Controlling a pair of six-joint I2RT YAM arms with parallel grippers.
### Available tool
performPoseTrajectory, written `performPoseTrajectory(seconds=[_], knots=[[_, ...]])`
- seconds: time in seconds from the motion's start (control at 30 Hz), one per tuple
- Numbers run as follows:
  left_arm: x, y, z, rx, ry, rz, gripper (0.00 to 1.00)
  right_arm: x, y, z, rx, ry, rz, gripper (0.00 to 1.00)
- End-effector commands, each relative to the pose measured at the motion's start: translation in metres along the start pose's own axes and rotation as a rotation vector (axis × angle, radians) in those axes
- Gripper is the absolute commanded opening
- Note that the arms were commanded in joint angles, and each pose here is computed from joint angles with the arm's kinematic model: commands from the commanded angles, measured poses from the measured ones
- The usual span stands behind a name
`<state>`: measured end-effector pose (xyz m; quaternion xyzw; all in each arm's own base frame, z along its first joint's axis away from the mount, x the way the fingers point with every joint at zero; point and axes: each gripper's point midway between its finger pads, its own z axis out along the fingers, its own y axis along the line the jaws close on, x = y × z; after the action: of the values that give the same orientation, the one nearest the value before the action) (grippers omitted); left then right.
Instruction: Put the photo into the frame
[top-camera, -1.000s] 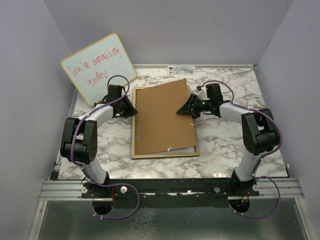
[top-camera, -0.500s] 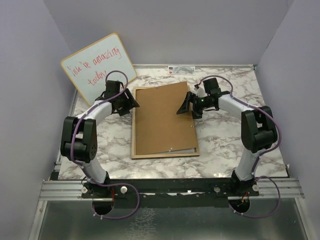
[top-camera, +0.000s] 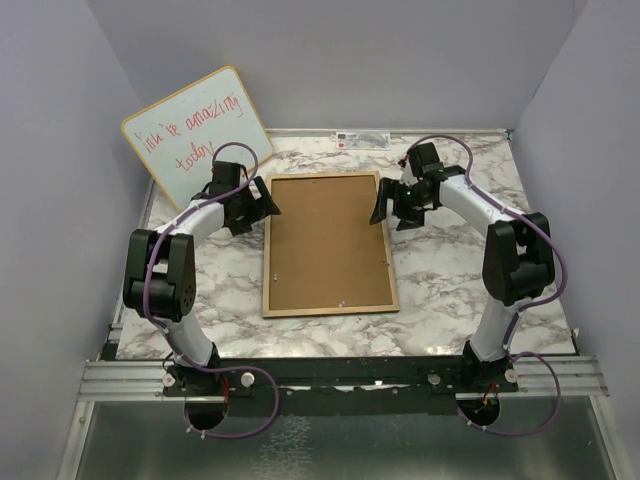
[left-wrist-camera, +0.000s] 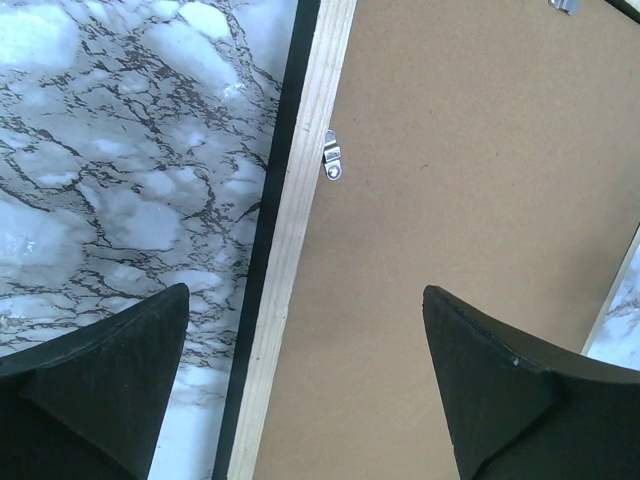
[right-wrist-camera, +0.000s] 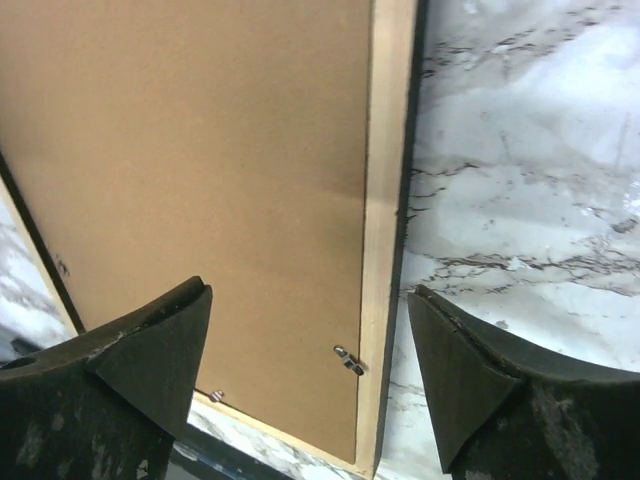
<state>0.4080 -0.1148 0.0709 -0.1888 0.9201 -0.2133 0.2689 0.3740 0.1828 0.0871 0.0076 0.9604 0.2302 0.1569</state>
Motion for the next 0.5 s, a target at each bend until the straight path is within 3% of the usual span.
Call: performPoseTrajectory(seconds=[0.0,0.2,0.47], knots=[[0.004,0.012,0.007,-0.027,0.007,0.032,0.99,-0.023,-0.006,-0.003,0.067,-0.091,-0.029,0.77],[0.019,0.024,0.018,-0.045,0.051,0.023,0.90,-0.054,0.002,0.021,0.012,-0.181,0.000,0.45],[0.030,0.030,0.021,-0.045,0.080,0.040,0.82,-0.059,0.004,0.044,-0.033,-0.174,0.008,0.48]])
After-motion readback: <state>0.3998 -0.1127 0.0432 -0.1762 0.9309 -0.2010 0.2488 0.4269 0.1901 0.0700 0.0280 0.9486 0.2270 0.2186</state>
